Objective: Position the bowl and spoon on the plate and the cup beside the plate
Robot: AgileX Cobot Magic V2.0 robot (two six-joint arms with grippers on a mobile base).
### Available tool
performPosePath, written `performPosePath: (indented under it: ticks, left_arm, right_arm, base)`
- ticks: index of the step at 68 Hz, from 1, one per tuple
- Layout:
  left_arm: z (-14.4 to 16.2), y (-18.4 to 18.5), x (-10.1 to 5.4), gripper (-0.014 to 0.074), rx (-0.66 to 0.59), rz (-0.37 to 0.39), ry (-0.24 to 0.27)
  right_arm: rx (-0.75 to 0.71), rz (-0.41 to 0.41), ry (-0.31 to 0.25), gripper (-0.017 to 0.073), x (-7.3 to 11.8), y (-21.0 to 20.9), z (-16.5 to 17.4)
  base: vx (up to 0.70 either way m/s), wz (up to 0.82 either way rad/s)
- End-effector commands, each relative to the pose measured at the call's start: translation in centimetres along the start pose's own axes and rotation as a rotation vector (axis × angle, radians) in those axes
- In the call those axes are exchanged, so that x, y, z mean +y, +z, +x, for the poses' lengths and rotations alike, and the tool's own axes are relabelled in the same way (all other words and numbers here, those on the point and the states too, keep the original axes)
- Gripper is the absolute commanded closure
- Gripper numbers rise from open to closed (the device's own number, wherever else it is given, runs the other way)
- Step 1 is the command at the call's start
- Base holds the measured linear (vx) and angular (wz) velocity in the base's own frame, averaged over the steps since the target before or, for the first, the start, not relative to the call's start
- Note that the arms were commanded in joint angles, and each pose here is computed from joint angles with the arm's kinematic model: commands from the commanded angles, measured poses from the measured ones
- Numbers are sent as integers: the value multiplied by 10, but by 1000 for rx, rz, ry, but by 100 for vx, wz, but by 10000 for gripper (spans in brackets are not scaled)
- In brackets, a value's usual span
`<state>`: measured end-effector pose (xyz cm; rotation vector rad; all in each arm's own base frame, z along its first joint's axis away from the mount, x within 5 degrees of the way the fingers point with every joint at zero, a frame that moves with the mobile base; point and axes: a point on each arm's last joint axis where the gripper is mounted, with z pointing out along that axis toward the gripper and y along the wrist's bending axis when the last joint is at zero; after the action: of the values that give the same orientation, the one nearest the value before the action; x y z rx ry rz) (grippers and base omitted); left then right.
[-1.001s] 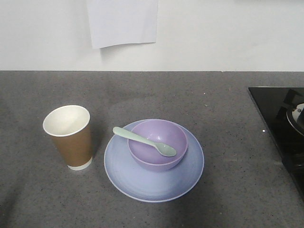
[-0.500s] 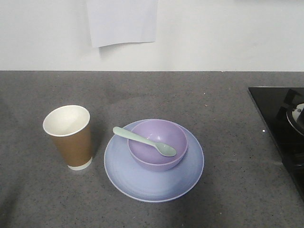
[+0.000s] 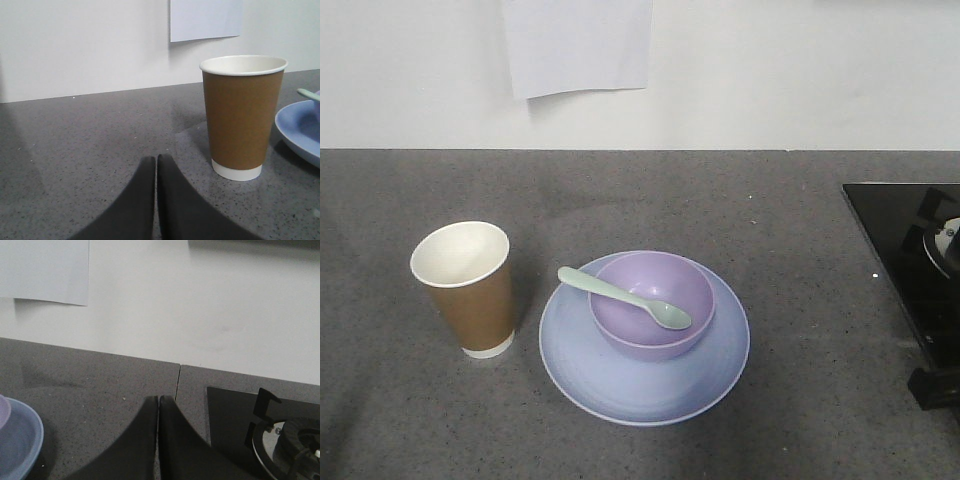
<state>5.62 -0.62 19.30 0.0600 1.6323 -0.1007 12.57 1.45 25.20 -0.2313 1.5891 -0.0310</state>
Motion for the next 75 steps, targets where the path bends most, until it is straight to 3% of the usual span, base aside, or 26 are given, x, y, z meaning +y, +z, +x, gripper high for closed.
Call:
performPosePath:
  ticks: [1, 16, 35, 48, 63, 70, 75]
  left_arm:
    - [2, 0, 1, 601, -64, -5, -20]
    - [2, 0, 1, 601, -64, -5, -20]
    - [2, 0, 1, 601, -64, -5, -20]
    - [2, 0, 1, 601, -64, -5, -20]
    - [2, 0, 1, 601, -64, -5, -19]
    - [2, 0, 1, 601, -64, -5, -19]
    - [2, 0, 1, 601, -64, -5, -19]
  right_arm:
    - [-169, 22, -22, 564, -2, -13, -20]
    - [-249, 70, -104, 564, -3, -45, -18]
    - [-179, 85, -87, 564, 1, -60, 20]
    - [-197, 144, 21, 564, 0, -64, 42]
    - [-202, 249, 0, 564, -5, -69, 43]
    - [-158, 231, -31, 564, -3, -70, 47]
    - [-107, 214, -22, 564, -1, -70, 52]
  base:
    - [0, 0]
    - [0, 0]
    - [0, 0]
    - [0, 0]
    - [0, 0]
    - [0, 0]
    - [0, 0]
